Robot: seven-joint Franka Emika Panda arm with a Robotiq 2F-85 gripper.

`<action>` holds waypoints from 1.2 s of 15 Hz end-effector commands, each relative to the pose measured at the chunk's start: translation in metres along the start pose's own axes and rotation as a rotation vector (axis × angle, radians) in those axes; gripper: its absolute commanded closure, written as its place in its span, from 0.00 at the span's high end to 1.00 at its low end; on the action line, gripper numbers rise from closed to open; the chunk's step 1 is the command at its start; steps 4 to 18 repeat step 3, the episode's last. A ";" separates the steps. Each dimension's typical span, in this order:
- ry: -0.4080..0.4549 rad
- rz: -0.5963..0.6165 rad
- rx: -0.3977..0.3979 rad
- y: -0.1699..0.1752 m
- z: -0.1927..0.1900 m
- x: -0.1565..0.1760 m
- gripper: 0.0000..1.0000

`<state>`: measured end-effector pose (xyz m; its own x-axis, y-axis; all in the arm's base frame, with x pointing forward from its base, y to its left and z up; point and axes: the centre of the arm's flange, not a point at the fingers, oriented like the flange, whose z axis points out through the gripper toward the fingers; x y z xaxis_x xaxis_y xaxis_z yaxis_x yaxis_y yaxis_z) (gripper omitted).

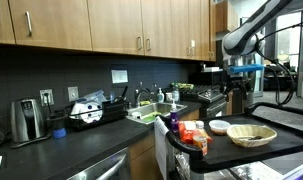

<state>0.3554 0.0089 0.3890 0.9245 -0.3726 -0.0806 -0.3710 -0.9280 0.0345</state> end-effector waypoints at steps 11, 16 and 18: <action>0.008 -0.051 -0.008 -0.007 -0.014 -0.001 1.00; 0.008 -0.051 -0.008 -0.007 -0.014 -0.001 1.00; 0.008 -0.051 -0.008 -0.007 -0.014 -0.001 1.00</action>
